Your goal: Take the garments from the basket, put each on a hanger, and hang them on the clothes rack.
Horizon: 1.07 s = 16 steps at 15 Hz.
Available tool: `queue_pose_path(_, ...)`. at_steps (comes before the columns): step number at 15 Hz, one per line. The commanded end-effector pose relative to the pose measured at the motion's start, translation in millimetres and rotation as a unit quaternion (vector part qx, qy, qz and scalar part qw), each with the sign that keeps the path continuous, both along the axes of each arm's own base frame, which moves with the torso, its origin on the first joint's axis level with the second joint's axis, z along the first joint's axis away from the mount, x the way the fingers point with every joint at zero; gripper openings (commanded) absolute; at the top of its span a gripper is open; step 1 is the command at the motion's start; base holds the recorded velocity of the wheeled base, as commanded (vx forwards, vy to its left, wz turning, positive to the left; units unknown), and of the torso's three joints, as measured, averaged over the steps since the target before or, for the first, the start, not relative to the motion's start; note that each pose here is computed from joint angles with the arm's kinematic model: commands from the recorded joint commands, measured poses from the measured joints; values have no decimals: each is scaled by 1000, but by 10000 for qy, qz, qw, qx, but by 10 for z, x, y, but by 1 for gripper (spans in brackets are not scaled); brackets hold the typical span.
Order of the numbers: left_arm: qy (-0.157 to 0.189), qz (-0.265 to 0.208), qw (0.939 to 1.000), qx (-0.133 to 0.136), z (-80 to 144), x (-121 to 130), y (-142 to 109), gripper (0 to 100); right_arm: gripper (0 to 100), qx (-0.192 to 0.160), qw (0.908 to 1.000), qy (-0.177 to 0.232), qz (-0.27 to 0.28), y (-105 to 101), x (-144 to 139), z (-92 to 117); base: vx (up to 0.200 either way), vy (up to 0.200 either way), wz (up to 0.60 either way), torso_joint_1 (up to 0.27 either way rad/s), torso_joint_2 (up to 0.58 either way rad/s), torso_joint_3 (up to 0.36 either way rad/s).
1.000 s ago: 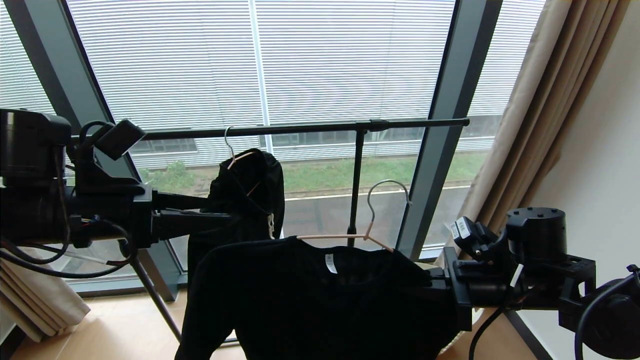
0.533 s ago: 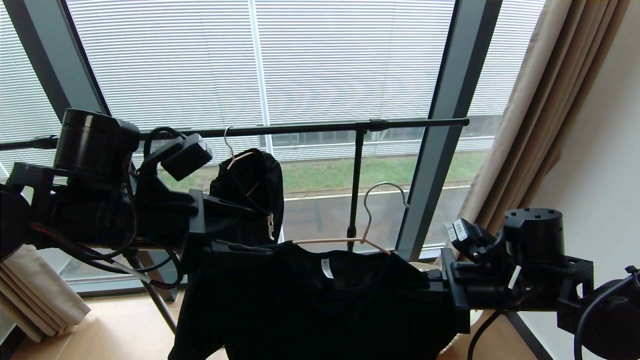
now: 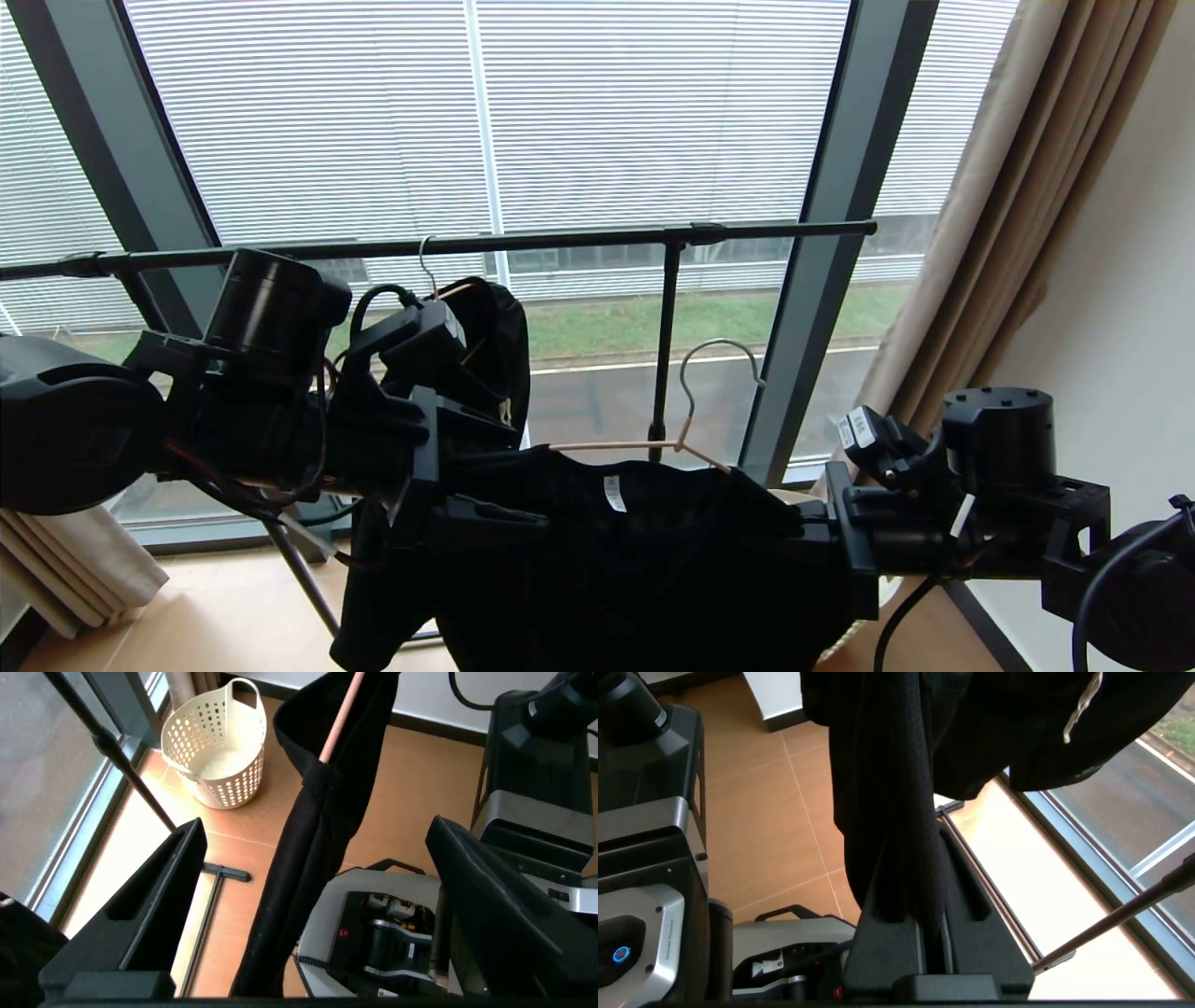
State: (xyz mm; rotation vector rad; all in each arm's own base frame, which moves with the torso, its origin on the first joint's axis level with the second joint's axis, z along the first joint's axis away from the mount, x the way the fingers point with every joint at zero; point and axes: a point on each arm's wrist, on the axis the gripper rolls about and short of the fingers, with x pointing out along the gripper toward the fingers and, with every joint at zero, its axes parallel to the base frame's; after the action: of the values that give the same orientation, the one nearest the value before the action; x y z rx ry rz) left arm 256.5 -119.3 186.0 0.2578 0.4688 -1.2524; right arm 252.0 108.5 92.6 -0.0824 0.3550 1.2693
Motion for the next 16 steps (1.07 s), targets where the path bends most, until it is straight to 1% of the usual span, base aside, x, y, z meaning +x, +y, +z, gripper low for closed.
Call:
queue_pose_path(1, 111, -38, 9999, 44, -72, 40, -38, 100, 0, 10, 10000, -28, 50, 21, -15, 13, 0, 0, 0, 0, 0, 0)
queue_pose_path(6, 153, -61, 9998, 62, -99, 27, -47, 100, 0, 34, 9997, -207, 85, 17, -49, 82, 0, 0, 0, 0, 0, 0)
queue_pose_path(9, 183, -64, 9998, 78, -117, 15, -42, 100, 0, 34, 9997, -207, 85, 8, -72, 85, 0, 0, 0, 0, 0, 0)
queue_pose_path(10, 197, -68, 9997, 88, -129, 9, -39, 0, 0, 32, 9998, -200, 85, 9, -71, 81, 0, 0, 0, 0, 0, 0)
queue_pose_path(14, 182, -88, 9997, 102, -155, -12, -26, 0, 0, 30, 9998, -194, 76, 17, -48, 73, 0, 0, 0, 0, 0, 0)
queue_pose_path(16, 43, -78, 9999, 49, -173, -15, -11, 0, 0, 80, 9994, -333, 36, 9, -22, 90, 0, 0, 0, 0, 0, 0)
